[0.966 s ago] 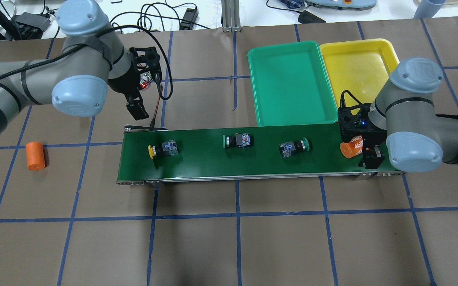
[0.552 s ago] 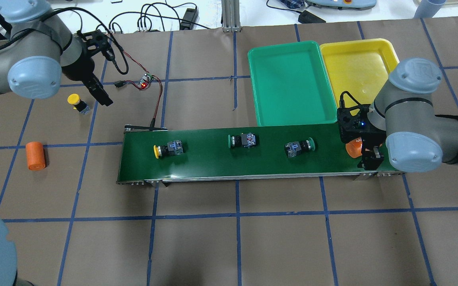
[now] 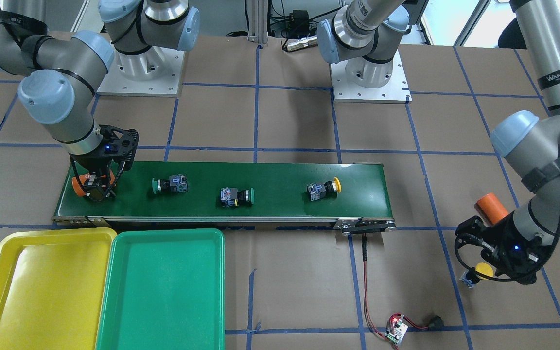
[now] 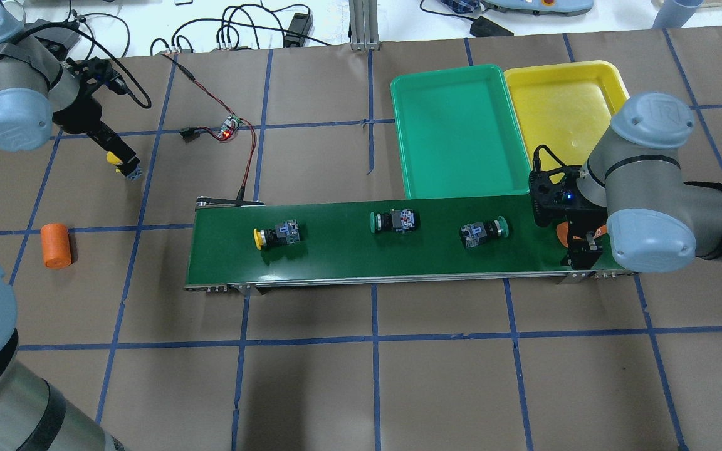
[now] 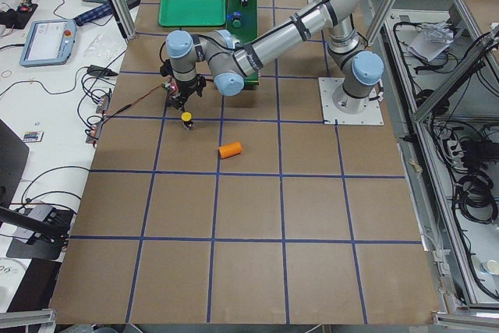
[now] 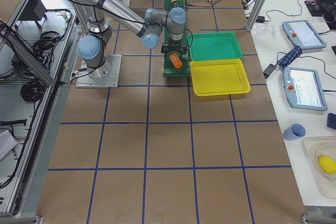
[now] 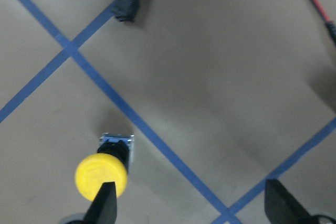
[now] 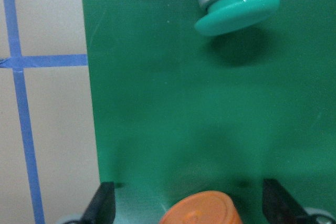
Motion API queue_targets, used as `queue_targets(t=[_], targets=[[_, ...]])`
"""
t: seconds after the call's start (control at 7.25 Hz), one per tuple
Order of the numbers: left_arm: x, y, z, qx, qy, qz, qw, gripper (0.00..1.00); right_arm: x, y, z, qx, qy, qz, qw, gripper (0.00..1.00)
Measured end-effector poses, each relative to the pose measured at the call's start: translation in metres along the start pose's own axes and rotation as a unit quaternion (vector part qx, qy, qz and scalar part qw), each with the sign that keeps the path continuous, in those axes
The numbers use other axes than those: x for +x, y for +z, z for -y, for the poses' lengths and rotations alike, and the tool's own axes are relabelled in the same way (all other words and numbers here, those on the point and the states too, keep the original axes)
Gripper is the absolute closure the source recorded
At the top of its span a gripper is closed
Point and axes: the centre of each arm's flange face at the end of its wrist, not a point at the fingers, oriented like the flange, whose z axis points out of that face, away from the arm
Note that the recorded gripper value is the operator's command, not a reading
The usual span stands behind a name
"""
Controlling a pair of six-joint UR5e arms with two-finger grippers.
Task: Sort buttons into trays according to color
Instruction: 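Grasp the yellow-capped button with left gripper while right gripper grasps a green-capped button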
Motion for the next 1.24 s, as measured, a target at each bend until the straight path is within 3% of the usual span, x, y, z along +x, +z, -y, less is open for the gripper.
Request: queue_targets(t=[0.41, 1.1, 1.24], targets=[[-0.030, 0.015, 0.013, 0.001, 0.009, 0.002, 1.0000, 0.00, -0.001, 0.000, 0.001, 0.001, 0.000, 0.000, 1.0000, 0.00], [-0.021, 0.059, 0.003, -0.026, 0.002, -0.037, 0.9990, 0.00, -0.003, -0.002, 0.019, -0.001, -0.007, -0.003, 1.0000, 0.00], [-0.021, 0.062, 0.003, -0.028, 0.003, -0.039, 0.9988, 0.18, -0.003, -0.002, 0.020, -0.001, -0.009, -0.004, 1.0000, 0.00]])
